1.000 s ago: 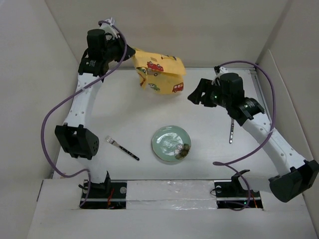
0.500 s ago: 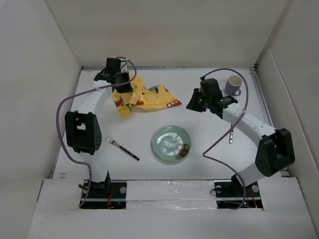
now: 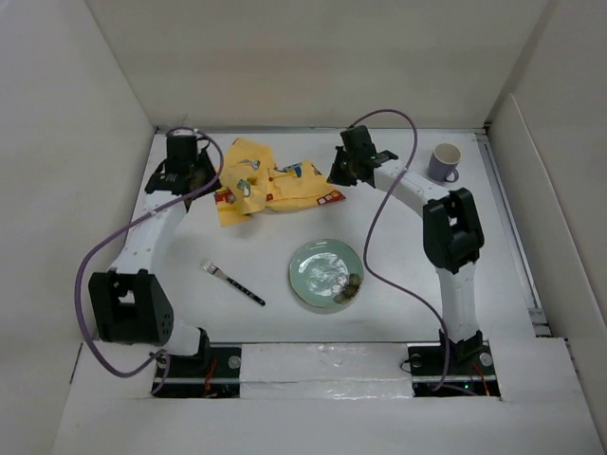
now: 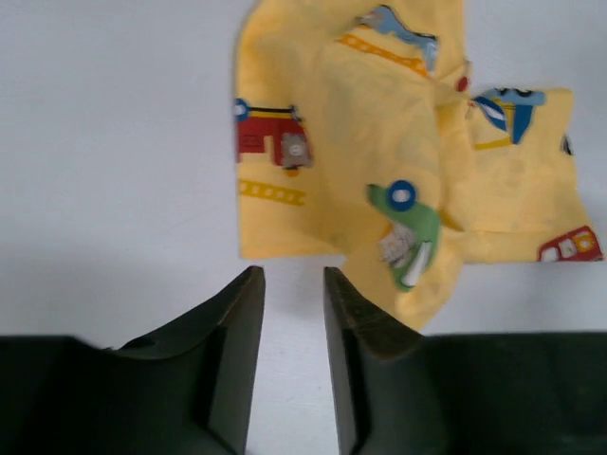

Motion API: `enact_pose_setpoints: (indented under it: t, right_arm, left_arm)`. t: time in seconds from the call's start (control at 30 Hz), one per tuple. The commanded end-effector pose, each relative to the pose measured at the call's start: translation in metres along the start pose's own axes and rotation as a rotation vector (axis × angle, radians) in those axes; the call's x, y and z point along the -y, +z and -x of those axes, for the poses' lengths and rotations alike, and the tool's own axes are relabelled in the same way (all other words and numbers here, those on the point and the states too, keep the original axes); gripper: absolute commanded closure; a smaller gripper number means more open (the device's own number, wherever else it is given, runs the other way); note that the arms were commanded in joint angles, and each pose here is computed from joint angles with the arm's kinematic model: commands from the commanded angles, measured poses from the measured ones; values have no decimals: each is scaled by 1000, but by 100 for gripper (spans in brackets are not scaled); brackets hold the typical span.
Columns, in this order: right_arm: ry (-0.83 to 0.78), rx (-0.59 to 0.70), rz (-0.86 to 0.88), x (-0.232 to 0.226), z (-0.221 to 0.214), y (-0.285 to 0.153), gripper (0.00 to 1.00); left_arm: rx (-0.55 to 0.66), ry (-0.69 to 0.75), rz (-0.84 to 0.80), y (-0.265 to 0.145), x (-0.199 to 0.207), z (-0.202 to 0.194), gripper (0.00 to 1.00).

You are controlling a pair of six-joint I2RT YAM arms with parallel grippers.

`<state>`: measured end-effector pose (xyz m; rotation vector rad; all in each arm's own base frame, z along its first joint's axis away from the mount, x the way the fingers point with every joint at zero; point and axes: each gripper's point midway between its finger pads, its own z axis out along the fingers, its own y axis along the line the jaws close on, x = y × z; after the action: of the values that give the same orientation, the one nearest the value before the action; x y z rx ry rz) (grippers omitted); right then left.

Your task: Set the dinner table for one person

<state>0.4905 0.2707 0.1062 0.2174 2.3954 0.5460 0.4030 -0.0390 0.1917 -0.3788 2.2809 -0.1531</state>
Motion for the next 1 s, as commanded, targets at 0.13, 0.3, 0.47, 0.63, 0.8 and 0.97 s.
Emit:
enact_pose_setpoints:
  t: [0.13, 0.3, 0.47, 0.63, 0.8, 0.97]
  right_arm:
    - [-35, -32, 40, -32, 13, 34, 67]
    - [-49, -104, 23, -35, -7, 50, 50]
    - [-45, -159, -6, -28, -28, 62, 52]
    - [-29, -154, -73, -15, -38, 63, 53]
    - [-27, -125, -140, -3, -41, 61, 51]
    - [-40, -43, -208, 2, -25, 50, 46]
  left_arm:
    - [-152, -211, 41, 35, -47, -60, 96]
    - [-237, -211, 77, 58, -56, -86, 65]
    - [-286, -194, 92, 75, -59, -96, 59]
    - [-332, -158, 116, 83, -61, -114, 59]
    - [-354, -140, 157, 91, -66, -126, 59]
    - [-382, -141, 164, 96, -68, -136, 59]
